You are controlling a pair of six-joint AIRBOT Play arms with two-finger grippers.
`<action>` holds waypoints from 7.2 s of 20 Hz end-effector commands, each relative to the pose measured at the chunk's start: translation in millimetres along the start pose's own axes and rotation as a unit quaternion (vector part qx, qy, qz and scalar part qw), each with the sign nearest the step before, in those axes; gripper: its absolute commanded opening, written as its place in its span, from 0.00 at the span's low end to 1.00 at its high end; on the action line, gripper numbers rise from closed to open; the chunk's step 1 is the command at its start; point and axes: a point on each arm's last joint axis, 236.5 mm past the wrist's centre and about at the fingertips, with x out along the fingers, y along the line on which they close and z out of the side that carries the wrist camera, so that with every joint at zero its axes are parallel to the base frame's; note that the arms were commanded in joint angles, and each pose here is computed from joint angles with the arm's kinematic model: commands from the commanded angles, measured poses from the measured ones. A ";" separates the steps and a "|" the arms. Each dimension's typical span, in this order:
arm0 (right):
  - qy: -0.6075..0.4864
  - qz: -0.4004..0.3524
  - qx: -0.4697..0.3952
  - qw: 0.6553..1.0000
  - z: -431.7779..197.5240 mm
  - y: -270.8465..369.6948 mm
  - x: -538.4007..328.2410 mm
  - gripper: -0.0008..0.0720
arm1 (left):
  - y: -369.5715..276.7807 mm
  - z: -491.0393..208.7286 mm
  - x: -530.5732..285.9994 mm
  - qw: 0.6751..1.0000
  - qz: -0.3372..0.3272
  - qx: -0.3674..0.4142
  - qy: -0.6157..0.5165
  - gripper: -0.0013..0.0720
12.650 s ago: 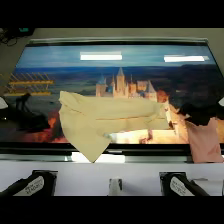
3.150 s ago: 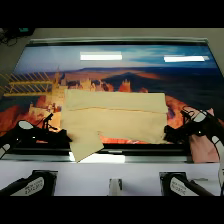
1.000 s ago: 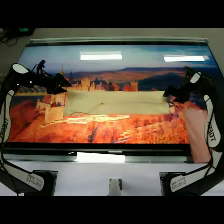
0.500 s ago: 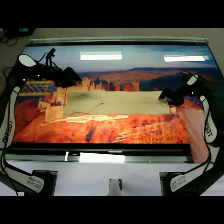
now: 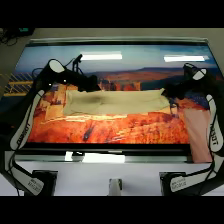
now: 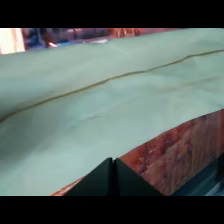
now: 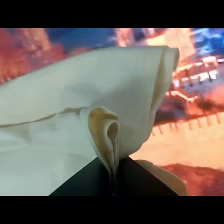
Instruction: Fold the shirts.
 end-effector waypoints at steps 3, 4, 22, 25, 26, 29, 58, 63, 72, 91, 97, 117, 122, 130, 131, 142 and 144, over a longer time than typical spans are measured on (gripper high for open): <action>-0.022 0.057 -0.045 0.997 -21.1 62.4 -91.7 0.04 | -71.7 -45.6 103.5 0.995 -0.083 -0.048 0.036 0.06; -0.019 0.059 -0.055 0.997 -30.1 69.2 -107.4 0.04 | -81.9 -46.5 113.6 0.993 -0.096 -0.058 0.029 0.06; -0.063 0.075 -0.087 0.991 -95.3 115.2 -224.2 0.05 | -151.4 -101.1 136.1 0.985 -0.156 0.029 0.066 0.06; -0.045 0.134 -0.072 0.987 -83.5 138.6 -203.4 0.05 | -126.0 -77.2 62.4 0.984 -0.052 0.168 0.041 0.06; -0.043 0.148 -0.075 0.985 -80.3 150.1 -194.2 0.05 | -117.2 -58.0 27.4 0.980 -0.017 0.199 0.012 0.06; -0.039 0.178 -0.091 0.979 -76.4 198.4 -151.9 0.05 | -108.0 -3.6 -85.5 0.971 0.035 0.215 -0.098 0.06; 0.200 0.004 0.049 0.978 -151.8 42.9 31.6 0.83 | -132.2 -24.5 -314.5 0.930 0.087 0.233 -0.269 0.06; 0.173 0.047 0.062 0.982 -146.3 56.9 64.4 0.83 | -130.4 -28.2 -311.9 0.933 0.088 0.232 -0.260 0.06; 0.174 0.101 0.094 0.975 -142.9 72.4 91.0 0.75 | -130.3 -28.6 -311.7 0.934 0.088 0.232 -0.259 0.06; -0.003 0.164 0.028 0.986 13.5 92.5 -140.0 0.05 | -113.9 -19.9 -292.3 0.941 0.093 0.223 -0.236 0.06; -0.099 0.122 0.104 0.982 48.7 17.7 -238.0 0.05 | -99.7 -24.5 -277.5 0.946 0.098 0.222 -0.214 0.06; -0.203 -0.028 0.260 0.943 53.4 -129.7 -297.4 0.05 | -104.2 -29.4 -272.0 0.942 0.098 0.248 -0.203 0.06; -0.068 -0.104 0.284 0.951 -19.4 -145.9 -286.9 0.04 | -103.1 -27.8 -270.7 0.940 0.101 0.258 -0.202 0.06; -0.025 -0.253 0.311 0.916 -90.7 -195.8 -300.7 0.04 | -102.5 -27.9 -270.0 0.938 0.102 0.263 -0.200 0.06; -0.001 -0.266 0.308 0.914 -107.0 -200.5 -295.0 0.04 | -102.2 -27.6 -269.7 0.936 0.103 0.270 -0.199 0.06; 0.219 -0.340 0.316 0.858 -244.7 -236.3 -240.6 0.05 | -99.4 -26.8 -266.1 0.937 0.104 0.271 -0.193 0.06; 0.226 -0.344 0.310 0.857 -248.8 -240.1 -236.5 0.05 | -99.4 -26.7 -266.2 0.937 0.104 0.271 -0.193 0.06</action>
